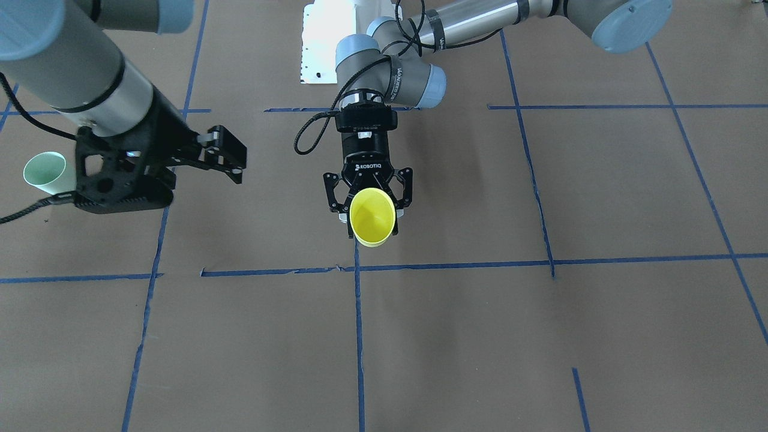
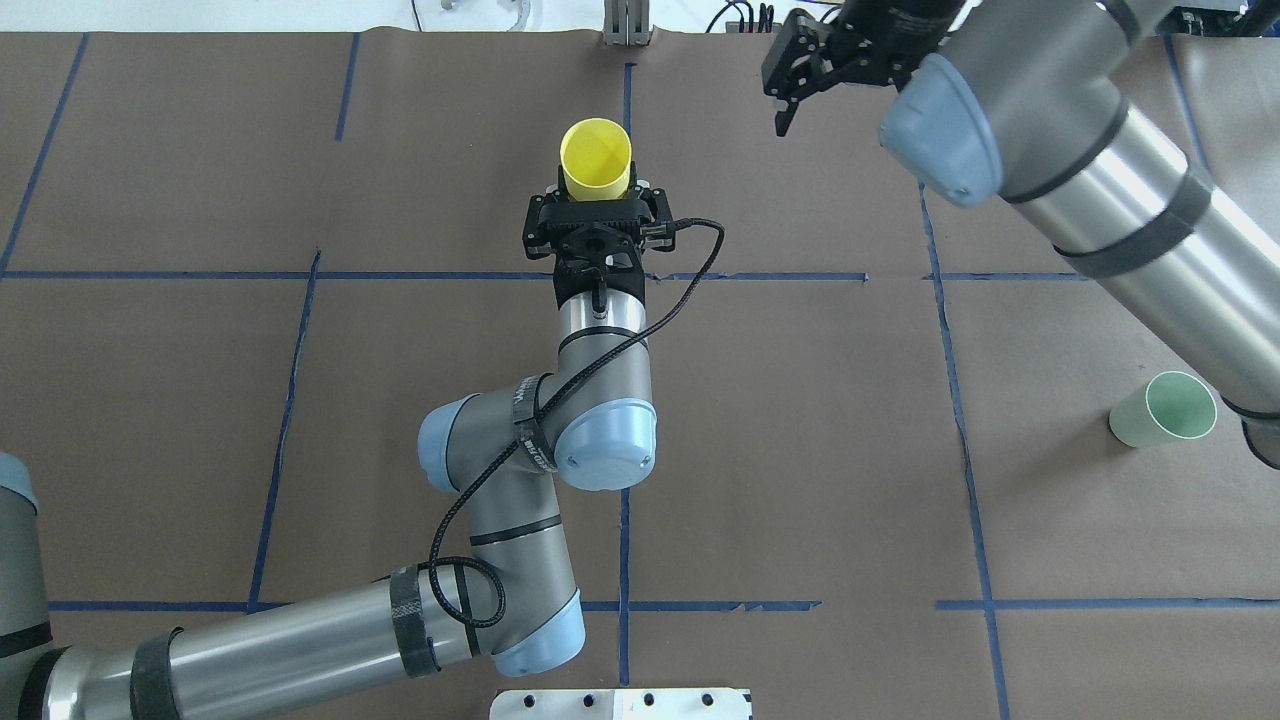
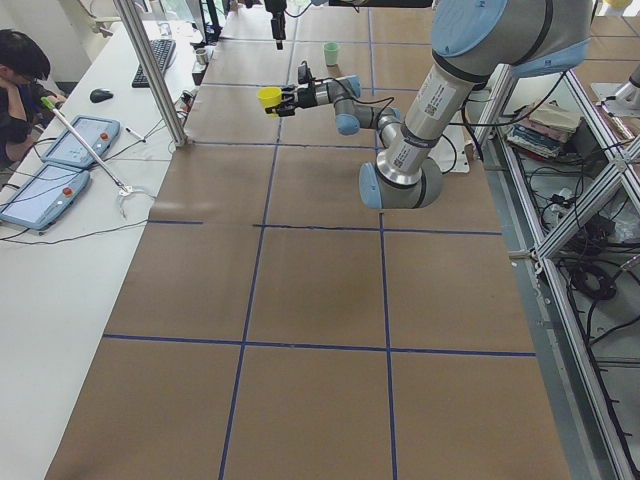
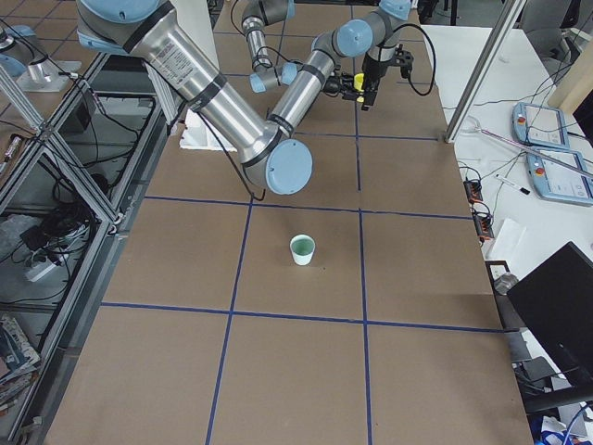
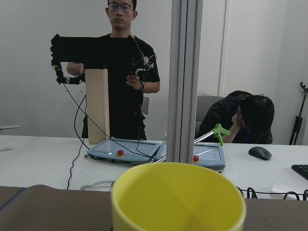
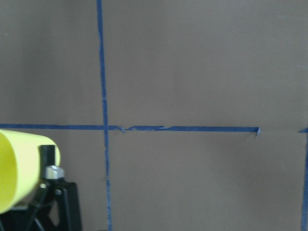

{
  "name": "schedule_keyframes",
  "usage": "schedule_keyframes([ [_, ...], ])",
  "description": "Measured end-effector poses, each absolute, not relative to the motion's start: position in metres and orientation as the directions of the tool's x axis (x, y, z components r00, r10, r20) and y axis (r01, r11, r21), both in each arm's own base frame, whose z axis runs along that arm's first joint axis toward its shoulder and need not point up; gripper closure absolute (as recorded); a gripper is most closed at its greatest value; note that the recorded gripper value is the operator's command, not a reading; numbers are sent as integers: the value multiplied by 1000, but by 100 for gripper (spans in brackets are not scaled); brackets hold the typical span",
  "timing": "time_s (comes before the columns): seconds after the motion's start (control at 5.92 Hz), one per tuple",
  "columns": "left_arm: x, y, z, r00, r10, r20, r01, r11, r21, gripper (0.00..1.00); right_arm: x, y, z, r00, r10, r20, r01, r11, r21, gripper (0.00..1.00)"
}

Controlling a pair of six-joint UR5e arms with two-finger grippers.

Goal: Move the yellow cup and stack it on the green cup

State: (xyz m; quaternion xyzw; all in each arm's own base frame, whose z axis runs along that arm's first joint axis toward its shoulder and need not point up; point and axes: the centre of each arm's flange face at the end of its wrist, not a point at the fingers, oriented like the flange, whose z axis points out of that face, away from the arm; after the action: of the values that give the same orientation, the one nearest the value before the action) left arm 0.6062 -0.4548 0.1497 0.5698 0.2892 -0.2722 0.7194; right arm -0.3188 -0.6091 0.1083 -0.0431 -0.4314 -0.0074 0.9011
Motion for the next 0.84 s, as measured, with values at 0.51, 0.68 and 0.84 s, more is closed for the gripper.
schedule_keyframes([
  [0.51,609,-451,149,683,-57,-728,722,207,660,55,-422,-654,17,685,32,728,109,983,-146,1],
  [0.68,609,-451,149,682,-57,-729,722,208,660,55,-446,-647,20,709,12,705,124,982,-142,4],
  [0.84,609,-451,149,682,-57,-729,722,209,660,55,-461,-641,27,726,-4,688,134,982,-137,9],
])
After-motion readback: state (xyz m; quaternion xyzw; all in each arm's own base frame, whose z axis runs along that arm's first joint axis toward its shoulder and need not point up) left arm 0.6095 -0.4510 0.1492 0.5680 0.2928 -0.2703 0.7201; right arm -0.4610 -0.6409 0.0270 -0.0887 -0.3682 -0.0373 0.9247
